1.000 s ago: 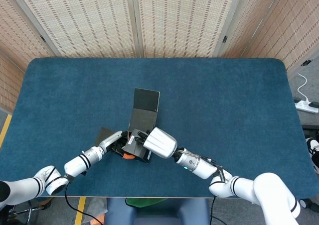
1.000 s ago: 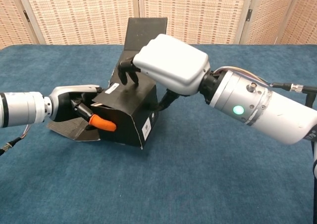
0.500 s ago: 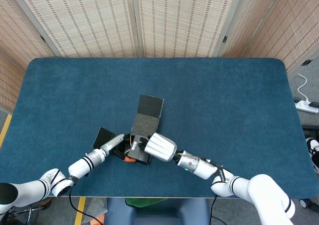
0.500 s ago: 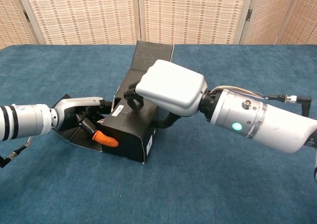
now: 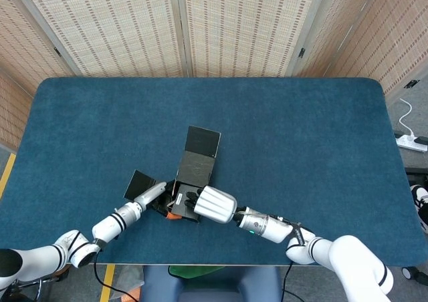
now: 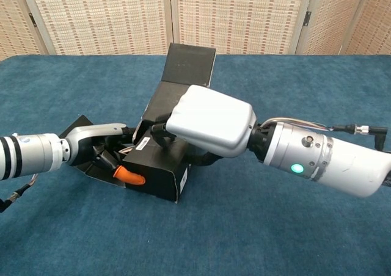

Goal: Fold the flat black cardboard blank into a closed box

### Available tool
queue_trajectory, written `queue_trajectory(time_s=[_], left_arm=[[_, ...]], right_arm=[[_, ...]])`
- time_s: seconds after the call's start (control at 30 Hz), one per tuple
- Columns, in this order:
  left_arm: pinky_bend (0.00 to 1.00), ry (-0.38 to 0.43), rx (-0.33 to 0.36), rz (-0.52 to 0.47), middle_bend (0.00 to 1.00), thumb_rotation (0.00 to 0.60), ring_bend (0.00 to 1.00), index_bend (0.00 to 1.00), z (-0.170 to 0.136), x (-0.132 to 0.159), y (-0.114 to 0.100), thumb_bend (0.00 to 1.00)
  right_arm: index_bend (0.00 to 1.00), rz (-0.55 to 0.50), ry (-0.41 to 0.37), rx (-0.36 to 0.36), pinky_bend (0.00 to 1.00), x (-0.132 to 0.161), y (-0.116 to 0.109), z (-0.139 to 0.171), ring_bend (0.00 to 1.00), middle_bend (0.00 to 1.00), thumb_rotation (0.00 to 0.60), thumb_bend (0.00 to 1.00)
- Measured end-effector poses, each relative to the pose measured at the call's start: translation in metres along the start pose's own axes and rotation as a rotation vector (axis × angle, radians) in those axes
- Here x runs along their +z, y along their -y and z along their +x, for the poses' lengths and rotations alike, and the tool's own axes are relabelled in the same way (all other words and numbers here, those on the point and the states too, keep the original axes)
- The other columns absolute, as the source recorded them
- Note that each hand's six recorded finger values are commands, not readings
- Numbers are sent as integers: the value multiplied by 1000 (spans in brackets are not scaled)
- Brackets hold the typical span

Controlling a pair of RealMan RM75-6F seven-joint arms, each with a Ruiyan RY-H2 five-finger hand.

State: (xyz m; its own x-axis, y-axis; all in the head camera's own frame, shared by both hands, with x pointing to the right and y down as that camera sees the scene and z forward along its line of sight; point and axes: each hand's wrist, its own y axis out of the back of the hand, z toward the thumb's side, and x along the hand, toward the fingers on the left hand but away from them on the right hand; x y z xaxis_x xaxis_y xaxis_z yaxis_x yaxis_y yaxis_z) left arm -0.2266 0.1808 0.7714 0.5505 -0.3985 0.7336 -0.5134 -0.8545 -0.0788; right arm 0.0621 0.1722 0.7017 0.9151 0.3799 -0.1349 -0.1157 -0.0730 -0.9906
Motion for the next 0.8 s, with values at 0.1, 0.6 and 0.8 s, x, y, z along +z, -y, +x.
queue_trajectory(time_s=[0.1,0.6,0.8], left_arm=[[759,2,-5,5,147,600,563,142,-1,1,1,200],[748,8,-26,56,119,600,549,94,-4,7,9,196],[750,6,-12,63,152,600,549,139,-3,6,9,194]], right_arm=[[467,16,-1,5,1000,-1,1,1,772,437,600,158],[467,48,-2,19,1000,-3,0,11,772,417,600,155],[467,45,-7,29,1000,0,1,15,772,414,600,154]])
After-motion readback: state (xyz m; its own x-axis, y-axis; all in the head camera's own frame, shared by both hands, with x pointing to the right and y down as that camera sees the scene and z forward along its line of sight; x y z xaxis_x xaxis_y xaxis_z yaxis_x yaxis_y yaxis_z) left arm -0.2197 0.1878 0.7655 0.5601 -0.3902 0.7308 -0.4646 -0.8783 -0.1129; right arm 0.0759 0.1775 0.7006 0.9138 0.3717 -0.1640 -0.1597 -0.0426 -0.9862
